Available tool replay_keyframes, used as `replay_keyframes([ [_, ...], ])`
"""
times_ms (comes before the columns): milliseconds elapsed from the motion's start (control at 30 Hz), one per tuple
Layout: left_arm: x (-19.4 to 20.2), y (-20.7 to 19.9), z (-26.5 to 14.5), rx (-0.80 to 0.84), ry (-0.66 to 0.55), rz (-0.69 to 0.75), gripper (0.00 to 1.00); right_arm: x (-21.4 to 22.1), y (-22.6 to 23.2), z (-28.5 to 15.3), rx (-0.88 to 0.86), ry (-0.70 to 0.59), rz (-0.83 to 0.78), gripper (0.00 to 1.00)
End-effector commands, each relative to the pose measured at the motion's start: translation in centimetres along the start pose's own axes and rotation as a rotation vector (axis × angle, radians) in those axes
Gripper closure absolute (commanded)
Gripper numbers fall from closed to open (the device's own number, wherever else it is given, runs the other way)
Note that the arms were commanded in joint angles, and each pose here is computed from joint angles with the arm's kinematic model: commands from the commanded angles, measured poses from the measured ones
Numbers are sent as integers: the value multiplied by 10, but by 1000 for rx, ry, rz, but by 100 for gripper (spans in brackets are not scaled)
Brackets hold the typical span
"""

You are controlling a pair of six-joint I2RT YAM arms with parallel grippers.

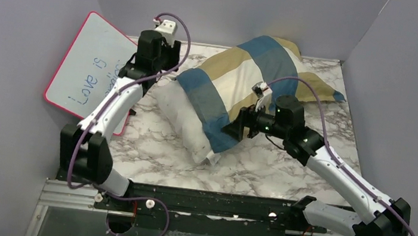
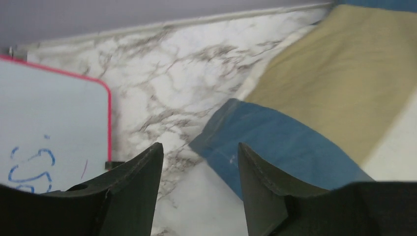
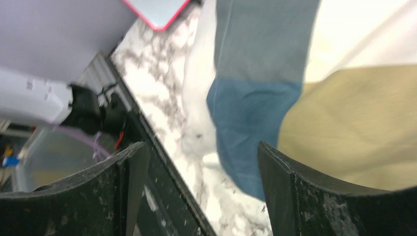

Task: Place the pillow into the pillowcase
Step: Stuff the pillow into the pillowcase.

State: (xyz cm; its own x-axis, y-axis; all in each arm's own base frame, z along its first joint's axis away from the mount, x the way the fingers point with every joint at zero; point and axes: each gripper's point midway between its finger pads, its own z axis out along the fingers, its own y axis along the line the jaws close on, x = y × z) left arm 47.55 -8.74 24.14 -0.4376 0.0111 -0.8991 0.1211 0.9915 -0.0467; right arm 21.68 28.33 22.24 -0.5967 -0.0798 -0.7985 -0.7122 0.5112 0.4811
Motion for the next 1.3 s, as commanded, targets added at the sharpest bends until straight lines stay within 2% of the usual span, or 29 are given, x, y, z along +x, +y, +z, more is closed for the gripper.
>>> replay_keyframes([
  [0, -31, -86, -75, 317, -278, 286, 41, -43, -39, -16, 250, -130, 59, 12],
  [133, -9, -138, -136, 543, -432, 526, 40, -70, -76, -32, 324, -227, 132, 5],
  [300, 43, -185, -189, 767, -517, 780, 31, -82, -120, -38, 342, -248, 229, 1],
  [400, 82, -193, -202, 824, -511, 932, 23, -82, -128, -38, 321, -256, 257, 0],
  [533, 110, -201, -211, 863, -509, 1087, 8, -82, -125, -39, 300, -273, 250, 0],
  [767, 171, -220, -203, 897, -387, 1263, 5, -79, -131, -41, 329, -272, 243, 0],
  [867, 195, -224, -195, 845, -342, 1346, 4, -79, -130, -41, 320, -281, 238, 0],
  [1000, 227, -213, -172, 729, -225, 1411, 2, -72, -126, -41, 296, -294, 242, 0],
  [1200, 208, -188, -119, 309, -279, 1505, 2, -60, -129, -39, 298, -290, 253, 0],
  [1267, 196, -184, -103, 220, -274, 1510, 10, -59, -129, -40, 304, -289, 252, 0],
])
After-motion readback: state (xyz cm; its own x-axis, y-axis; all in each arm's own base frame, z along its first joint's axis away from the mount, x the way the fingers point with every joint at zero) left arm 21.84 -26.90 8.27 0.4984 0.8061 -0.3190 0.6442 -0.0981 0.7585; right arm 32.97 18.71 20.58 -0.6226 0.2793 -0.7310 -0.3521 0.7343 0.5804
